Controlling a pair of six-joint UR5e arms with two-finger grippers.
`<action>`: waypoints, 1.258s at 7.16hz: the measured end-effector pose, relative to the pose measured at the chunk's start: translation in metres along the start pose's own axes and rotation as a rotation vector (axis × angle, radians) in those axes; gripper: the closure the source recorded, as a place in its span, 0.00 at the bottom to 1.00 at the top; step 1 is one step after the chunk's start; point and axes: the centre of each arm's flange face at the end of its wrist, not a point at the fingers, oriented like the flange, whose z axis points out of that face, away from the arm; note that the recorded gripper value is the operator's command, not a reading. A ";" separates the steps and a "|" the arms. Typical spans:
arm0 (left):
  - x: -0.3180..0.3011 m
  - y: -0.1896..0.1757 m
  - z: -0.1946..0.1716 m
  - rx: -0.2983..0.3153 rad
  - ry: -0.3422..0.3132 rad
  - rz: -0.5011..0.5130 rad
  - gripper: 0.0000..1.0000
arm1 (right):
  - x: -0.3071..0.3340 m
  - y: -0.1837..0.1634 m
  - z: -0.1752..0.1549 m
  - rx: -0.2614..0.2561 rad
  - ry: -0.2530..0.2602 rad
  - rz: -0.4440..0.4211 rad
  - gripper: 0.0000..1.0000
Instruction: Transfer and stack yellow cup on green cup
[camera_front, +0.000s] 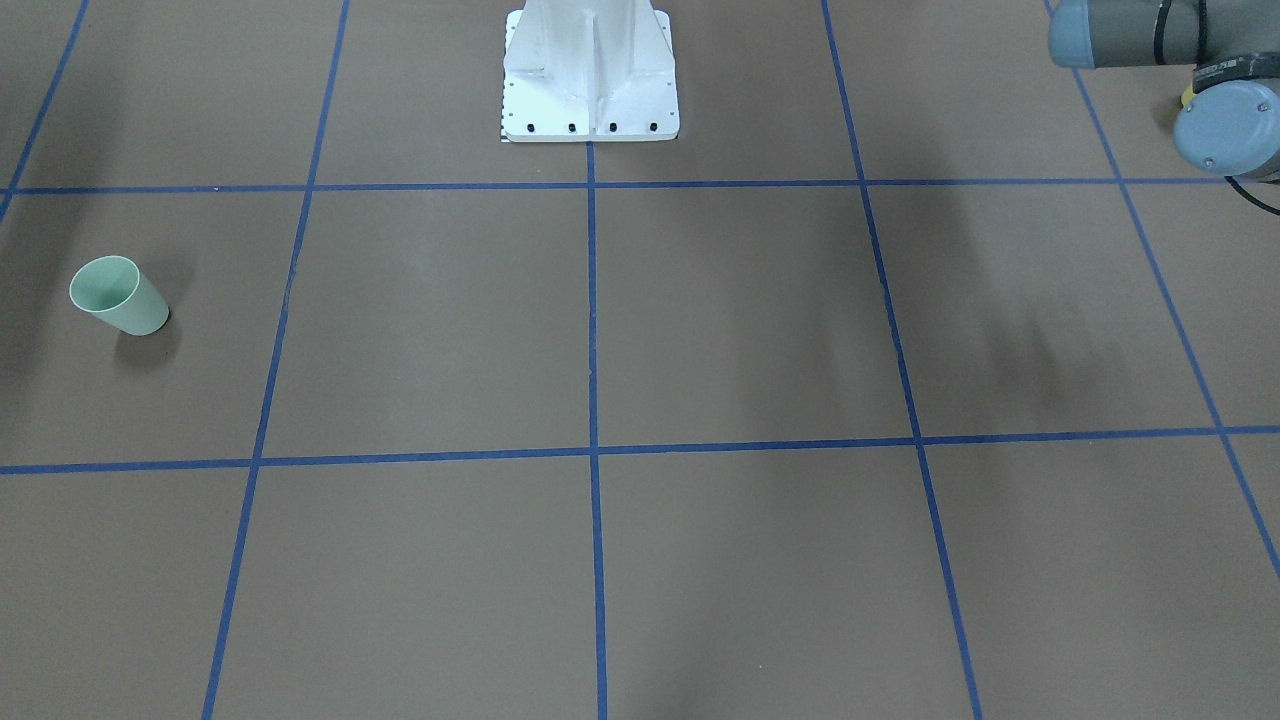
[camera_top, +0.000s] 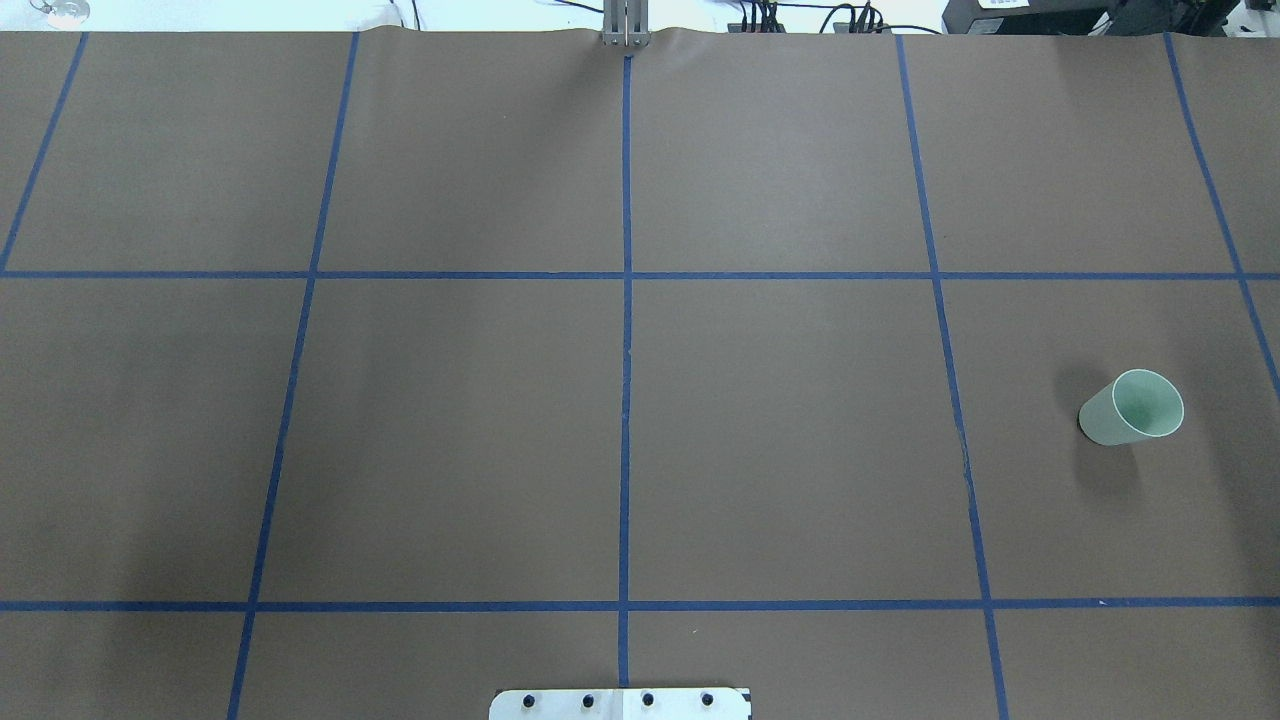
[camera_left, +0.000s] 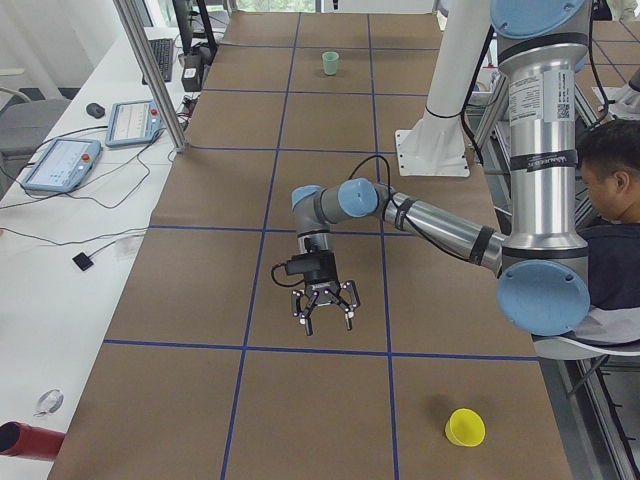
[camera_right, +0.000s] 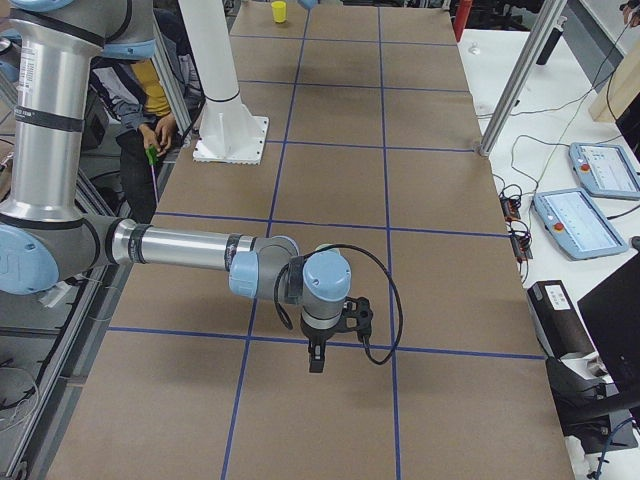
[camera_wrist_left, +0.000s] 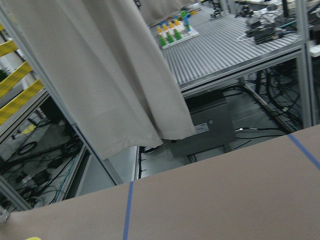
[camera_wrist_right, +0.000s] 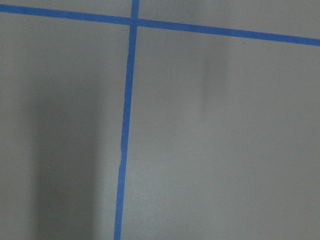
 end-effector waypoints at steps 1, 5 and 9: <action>0.000 0.014 0.020 0.001 -0.077 -0.070 0.00 | 0.000 -0.001 0.001 0.007 -0.006 0.005 0.00; 0.004 0.047 0.123 0.042 -0.371 -0.314 0.00 | -0.003 -0.005 -0.002 0.031 -0.003 -0.003 0.00; -0.006 0.065 0.201 0.032 -0.580 -0.429 0.00 | -0.005 -0.008 -0.005 0.057 -0.001 -0.029 0.00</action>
